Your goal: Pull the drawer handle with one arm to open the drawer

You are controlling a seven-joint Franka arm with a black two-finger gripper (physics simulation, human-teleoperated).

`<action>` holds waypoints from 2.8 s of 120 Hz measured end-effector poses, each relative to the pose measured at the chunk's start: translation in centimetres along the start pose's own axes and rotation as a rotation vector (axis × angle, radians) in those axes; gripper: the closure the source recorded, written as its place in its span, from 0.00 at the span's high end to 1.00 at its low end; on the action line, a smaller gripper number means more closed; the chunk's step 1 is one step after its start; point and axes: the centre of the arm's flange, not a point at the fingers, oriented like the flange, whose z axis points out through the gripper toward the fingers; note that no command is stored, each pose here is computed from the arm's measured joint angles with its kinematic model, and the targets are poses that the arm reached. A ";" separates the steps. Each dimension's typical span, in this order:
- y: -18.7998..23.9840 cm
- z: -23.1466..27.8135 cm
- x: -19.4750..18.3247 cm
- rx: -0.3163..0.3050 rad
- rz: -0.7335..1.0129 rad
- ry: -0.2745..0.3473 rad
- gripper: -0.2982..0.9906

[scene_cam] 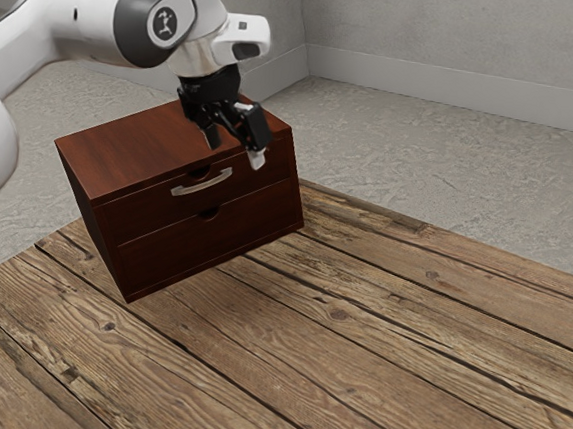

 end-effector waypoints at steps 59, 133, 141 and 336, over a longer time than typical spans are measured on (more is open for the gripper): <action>-4.2 1.5 -0.3 0.015 0.008 -0.011 0.77; -2.4 7.6 1.9 0.219 0.238 -0.063 0.77; -2.5 7.9 1.8 0.219 0.244 -0.068 0.77; 1.5 10.0 -0.2 0.192 0.298 -0.108 0.59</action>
